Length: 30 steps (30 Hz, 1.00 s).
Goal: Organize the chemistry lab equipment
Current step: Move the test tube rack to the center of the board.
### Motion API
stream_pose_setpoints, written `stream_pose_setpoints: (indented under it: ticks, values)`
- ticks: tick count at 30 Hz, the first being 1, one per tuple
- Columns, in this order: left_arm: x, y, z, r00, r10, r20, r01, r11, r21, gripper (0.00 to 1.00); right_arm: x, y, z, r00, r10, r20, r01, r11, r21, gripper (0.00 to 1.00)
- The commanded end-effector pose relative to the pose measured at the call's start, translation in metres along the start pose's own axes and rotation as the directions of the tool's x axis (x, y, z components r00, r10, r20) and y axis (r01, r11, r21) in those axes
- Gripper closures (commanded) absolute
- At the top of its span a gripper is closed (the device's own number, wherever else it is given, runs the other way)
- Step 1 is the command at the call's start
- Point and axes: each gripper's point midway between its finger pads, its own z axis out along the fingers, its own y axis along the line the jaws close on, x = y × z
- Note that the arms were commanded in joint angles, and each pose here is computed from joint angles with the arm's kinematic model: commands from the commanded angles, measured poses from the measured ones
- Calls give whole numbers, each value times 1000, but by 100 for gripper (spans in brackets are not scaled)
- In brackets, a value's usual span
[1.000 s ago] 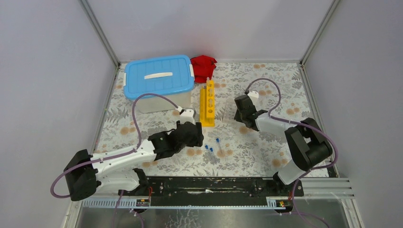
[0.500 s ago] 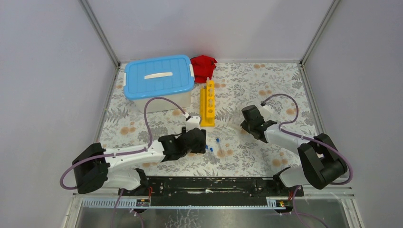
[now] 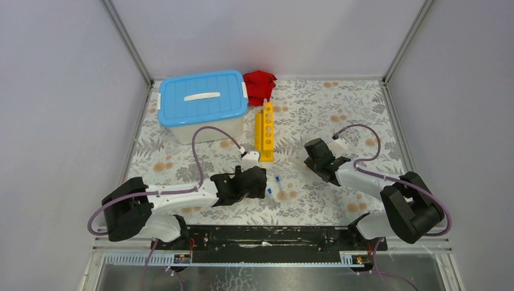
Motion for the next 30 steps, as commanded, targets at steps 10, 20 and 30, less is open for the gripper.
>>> stream_pose_setpoints:
  ticks: [10,20,30]
  values:
    - [-4,-16,21,998,-48,33,47,999,4,35,-16,3,-32,984,-159,78,164,984,-70,52]
    - [-9,-18,27,994,-96,52,98,995,-26,37,-16,6,-50,960,-256,113,269,956,-115,52]
    - [-5,-17,35,995,-94,33,96,994,-60,38,-13,0,-64,946,-299,128,317,937,-150,53]
